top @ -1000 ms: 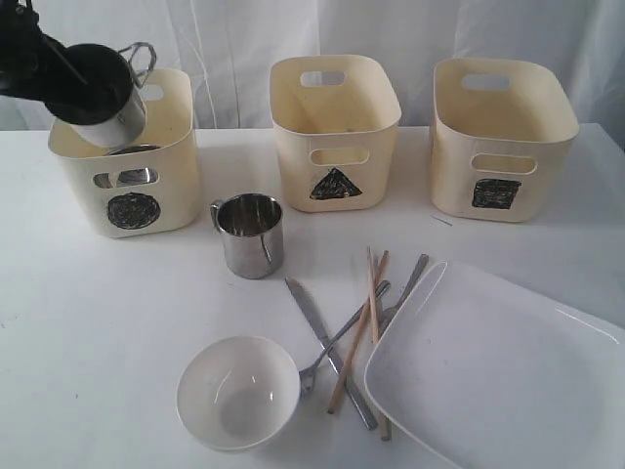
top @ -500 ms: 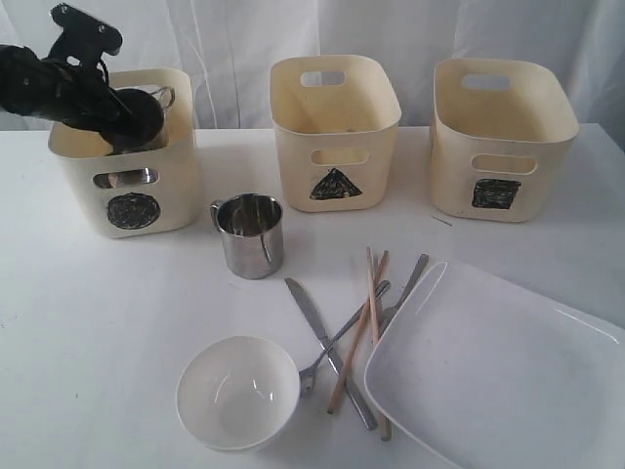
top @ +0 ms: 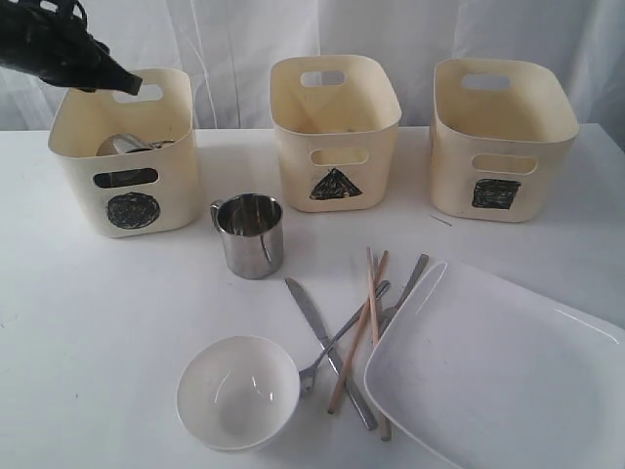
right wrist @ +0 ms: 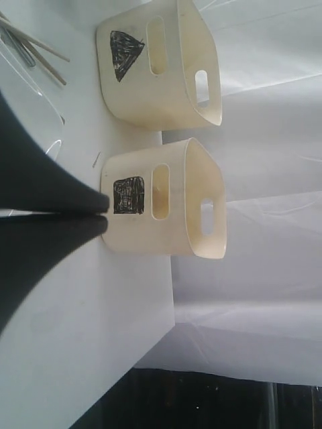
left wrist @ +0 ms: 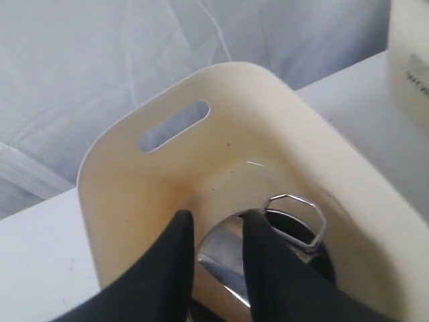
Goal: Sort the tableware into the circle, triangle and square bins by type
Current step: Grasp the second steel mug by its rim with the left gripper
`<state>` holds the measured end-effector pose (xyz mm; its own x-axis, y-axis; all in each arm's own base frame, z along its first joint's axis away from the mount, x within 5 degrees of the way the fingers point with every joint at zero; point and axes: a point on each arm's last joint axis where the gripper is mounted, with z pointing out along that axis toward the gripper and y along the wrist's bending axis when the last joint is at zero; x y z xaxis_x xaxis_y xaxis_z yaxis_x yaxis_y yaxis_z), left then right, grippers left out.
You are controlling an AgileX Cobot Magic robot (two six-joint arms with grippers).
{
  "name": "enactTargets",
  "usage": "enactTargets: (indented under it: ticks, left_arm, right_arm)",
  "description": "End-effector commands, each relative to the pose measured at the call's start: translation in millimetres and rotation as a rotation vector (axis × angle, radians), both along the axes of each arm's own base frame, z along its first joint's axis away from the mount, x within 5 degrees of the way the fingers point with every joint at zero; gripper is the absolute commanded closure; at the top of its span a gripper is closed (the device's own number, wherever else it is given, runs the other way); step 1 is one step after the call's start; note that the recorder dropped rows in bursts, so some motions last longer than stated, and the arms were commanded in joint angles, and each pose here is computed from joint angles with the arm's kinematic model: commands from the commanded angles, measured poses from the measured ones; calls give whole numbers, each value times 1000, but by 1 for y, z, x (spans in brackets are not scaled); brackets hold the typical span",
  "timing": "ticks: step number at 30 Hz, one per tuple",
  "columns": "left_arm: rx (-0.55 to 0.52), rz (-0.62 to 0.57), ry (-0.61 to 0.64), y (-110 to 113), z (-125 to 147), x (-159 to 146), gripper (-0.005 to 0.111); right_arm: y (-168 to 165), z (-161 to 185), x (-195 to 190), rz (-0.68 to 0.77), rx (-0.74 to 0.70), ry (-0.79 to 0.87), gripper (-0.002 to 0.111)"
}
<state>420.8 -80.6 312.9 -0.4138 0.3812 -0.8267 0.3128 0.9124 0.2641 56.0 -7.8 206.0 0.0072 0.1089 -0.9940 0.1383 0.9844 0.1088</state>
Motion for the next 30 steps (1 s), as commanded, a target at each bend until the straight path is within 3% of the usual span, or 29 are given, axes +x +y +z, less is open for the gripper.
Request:
enactTargets:
  ticks: [1,5,9,11,16,22,30]
  left_arm:
    - [-36,-21,87,-16,28,-47,74]
    - [-35,-69,216,-36,20,-87,70]
    - [-87,-86,302,-57,-2,-103,45]
    - [-121,-77,318,-66,-11,-103,41]
    - [-177,-60,351,-85,-34,-93,41]
    - [-209,-5,414,-91,-61,-82,41]
    - [-272,46,442,-102,-76,-69,41]
  right_arm:
    - [0,0,0,2,-1,-11,108]
    - [0,0,0,2,-1,-11,108]
    - [0,0,0,2,-1,-11,108]
    - [0,0,0,2,-1,-11,108]
    - [0,0,0,2,-2,-14,108]
    - [0,0,0,2,-2,-14,108]
    - [0,0,0,2,-2,-14,108]
